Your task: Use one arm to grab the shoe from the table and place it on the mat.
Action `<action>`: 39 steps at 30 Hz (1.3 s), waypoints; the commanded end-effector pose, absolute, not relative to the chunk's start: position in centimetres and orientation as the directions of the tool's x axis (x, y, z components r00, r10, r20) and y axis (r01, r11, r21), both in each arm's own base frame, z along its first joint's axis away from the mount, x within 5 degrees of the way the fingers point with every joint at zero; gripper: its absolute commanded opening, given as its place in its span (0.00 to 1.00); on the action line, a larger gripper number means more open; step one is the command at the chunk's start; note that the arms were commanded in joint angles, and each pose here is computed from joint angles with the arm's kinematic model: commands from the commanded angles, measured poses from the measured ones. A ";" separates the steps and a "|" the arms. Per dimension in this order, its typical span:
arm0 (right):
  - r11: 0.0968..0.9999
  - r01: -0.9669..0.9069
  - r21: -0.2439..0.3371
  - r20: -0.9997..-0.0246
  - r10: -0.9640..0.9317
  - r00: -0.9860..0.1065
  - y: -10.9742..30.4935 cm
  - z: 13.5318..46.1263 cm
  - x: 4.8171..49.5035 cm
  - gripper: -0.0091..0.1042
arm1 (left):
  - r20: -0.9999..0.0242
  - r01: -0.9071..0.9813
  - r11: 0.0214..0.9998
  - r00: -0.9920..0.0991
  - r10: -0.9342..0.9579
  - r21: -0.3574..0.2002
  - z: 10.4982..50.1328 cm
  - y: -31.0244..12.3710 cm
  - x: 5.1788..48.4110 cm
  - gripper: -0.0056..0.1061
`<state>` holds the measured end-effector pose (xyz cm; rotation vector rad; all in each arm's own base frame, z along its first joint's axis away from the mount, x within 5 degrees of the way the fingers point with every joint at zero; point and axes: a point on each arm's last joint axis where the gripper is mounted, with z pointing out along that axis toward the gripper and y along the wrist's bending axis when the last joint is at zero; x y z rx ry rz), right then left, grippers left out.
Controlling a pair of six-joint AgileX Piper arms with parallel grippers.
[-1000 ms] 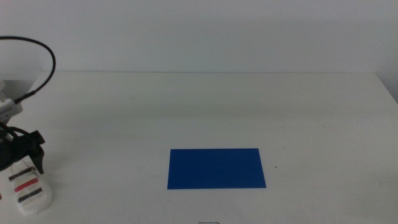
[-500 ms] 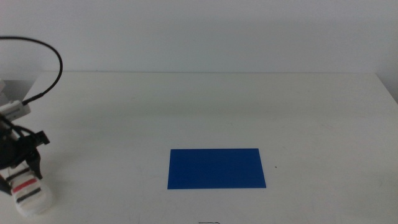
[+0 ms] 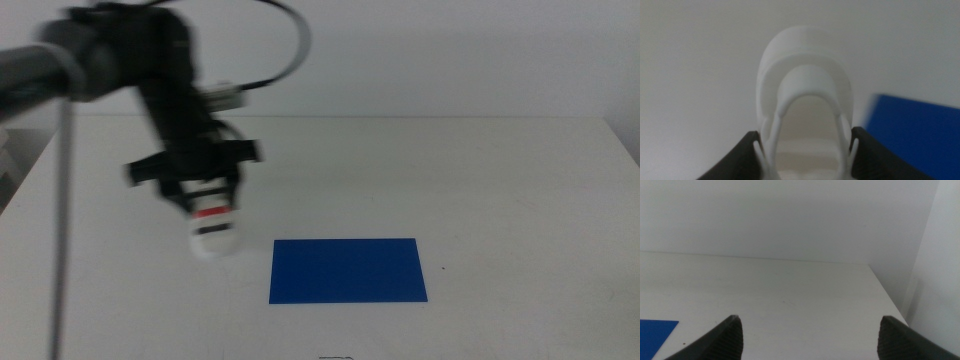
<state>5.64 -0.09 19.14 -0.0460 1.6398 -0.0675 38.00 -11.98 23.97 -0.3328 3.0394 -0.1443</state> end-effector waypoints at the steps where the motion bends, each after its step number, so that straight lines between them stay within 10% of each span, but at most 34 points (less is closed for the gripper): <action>1: 0.996 0.019 -0.085 -0.995 -0.086 0.043 -0.1 20.6 5.4 0.91 | -0.078 -0.153 0.983 -0.984 -0.161 -0.102 26.6 -15.2 37.5 0.07; 11: 0.996 0.019 -0.085 -0.995 -0.086 0.043 -0.1 20.6 5.4 0.91 | -0.152 0.438 0.897 -0.893 0.424 -0.068 24.9 -25.4 37.3 0.07; 16: 0.996 0.019 -0.085 -0.995 -0.086 0.043 -0.1 20.6 5.4 0.91 | -0.136 0.901 0.428 -0.416 0.899 0.068 24.6 -27.9 35.5 0.07; 22: 0.996 0.019 -0.085 -0.995 -0.086 0.043 -0.1 20.6 5.4 0.91 | -0.057 0.987 -0.048 0.057 0.997 0.151 24.6 -30.2 33.6 0.07; 39: 0.996 0.019 -0.085 -0.995 -0.086 0.043 -0.1 20.6 5.4 0.91 | -0.039 0.993 -0.045 0.049 0.998 0.107 22.3 -30.4 34.2 0.07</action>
